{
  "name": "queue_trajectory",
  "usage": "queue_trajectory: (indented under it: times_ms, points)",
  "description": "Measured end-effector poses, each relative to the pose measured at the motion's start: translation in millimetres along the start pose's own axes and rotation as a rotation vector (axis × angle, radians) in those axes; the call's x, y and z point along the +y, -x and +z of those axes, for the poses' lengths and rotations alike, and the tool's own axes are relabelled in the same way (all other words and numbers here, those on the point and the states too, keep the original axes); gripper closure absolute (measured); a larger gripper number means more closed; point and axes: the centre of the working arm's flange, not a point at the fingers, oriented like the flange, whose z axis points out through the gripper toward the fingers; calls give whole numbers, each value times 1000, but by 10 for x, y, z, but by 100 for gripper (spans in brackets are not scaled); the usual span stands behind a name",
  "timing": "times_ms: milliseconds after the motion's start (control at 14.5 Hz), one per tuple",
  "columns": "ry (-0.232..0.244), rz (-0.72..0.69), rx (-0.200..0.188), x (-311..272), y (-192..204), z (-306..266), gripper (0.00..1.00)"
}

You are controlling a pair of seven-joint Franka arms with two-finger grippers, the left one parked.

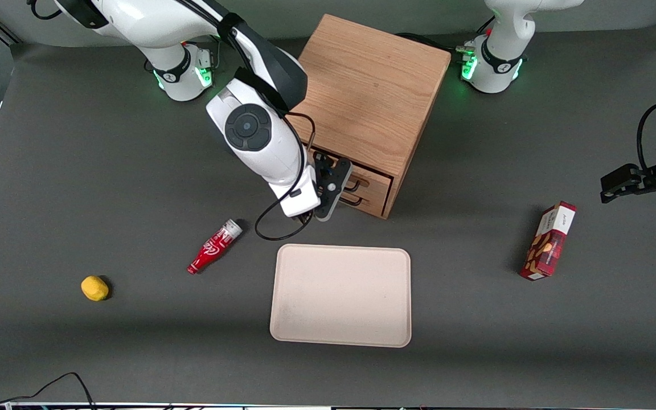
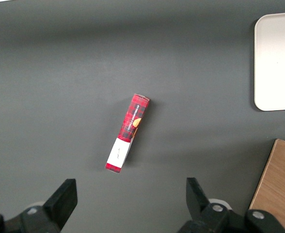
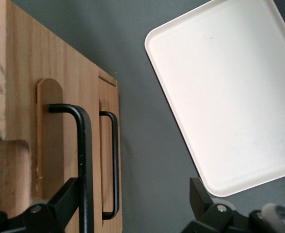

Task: Open upper drawer
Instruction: 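Pull the handle outward with the right gripper, sliding the drawer open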

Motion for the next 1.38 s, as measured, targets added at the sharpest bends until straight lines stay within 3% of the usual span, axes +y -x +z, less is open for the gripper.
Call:
queue_trajectory:
  times_ms: [345,759,1379]
  points:
    - [37,-17,-12,185,60,61,0]
    - [108,14,5,778,283,-183,0]
    - [271,90,99,1735,665,-449,0]
